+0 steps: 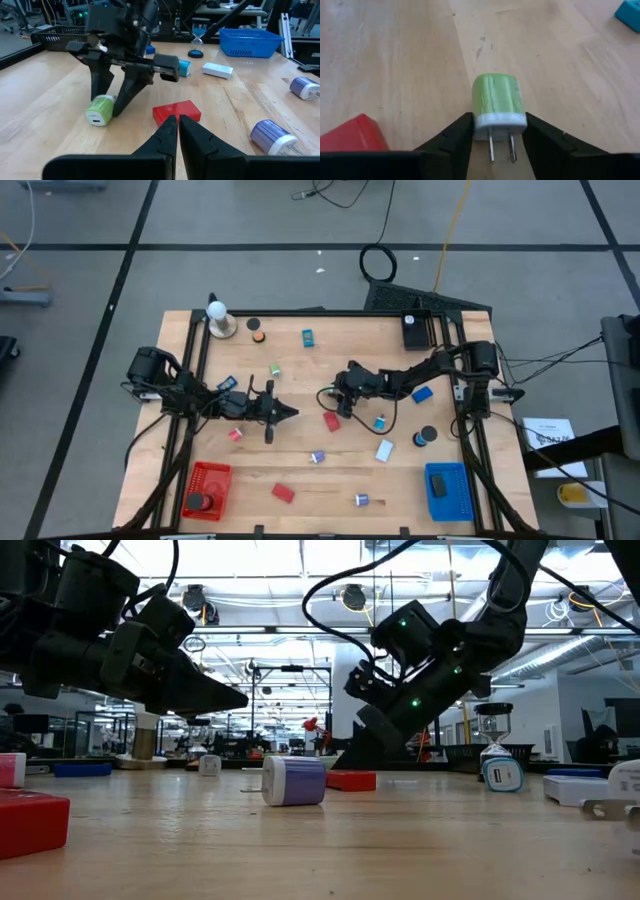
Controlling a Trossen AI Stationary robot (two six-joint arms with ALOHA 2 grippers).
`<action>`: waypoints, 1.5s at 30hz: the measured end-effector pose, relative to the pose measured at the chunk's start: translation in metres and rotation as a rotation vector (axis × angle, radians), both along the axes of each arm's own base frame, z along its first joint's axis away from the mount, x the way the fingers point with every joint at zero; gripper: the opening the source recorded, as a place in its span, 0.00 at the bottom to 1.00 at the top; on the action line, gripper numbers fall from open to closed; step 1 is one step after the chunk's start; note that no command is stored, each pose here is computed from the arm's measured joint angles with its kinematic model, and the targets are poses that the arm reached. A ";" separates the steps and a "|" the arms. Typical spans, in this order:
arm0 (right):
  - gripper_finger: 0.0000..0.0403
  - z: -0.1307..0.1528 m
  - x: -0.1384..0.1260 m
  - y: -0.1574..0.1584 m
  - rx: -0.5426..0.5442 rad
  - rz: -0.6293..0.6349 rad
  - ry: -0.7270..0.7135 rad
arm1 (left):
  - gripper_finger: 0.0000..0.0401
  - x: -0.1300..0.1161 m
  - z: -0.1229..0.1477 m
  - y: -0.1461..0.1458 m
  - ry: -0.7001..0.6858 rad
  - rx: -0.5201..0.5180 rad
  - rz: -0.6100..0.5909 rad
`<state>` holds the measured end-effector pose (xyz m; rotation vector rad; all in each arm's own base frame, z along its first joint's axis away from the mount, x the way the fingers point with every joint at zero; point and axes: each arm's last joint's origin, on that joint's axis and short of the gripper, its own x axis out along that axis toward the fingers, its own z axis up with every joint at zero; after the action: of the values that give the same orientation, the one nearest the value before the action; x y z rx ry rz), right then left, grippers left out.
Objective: Pick & Place Office items
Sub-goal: Put the green charger adapter into the black bin
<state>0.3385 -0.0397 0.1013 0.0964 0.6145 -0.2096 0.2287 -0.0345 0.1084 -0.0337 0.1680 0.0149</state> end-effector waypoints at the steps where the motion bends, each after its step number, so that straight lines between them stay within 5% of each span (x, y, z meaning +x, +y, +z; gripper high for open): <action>1: 0.34 0.001 0.000 0.000 -0.002 0.002 -0.004 | 0.06 0.000 0.000 0.000 0.001 0.000 0.000; 8: 0.33 0.015 -0.005 0.000 0.008 0.002 0.081 | 0.06 0.000 0.000 0.000 0.001 0.000 0.000; 18: 0.33 0.124 -0.008 -0.044 0.157 -0.182 0.650 | 0.06 0.000 0.001 0.001 -0.010 0.005 0.003; 27: 0.33 0.085 -0.011 -0.090 0.295 -0.290 1.100 | 0.06 0.000 0.000 0.000 -0.001 0.005 -0.006; 45: 0.33 0.067 -0.014 -0.101 0.391 -0.294 1.158 | 0.06 0.000 0.000 0.000 -0.001 0.003 -0.007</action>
<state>0.3249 -0.1406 0.1687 0.4613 1.7979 -0.4299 0.2289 -0.0345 0.1086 -0.0301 0.1667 0.0084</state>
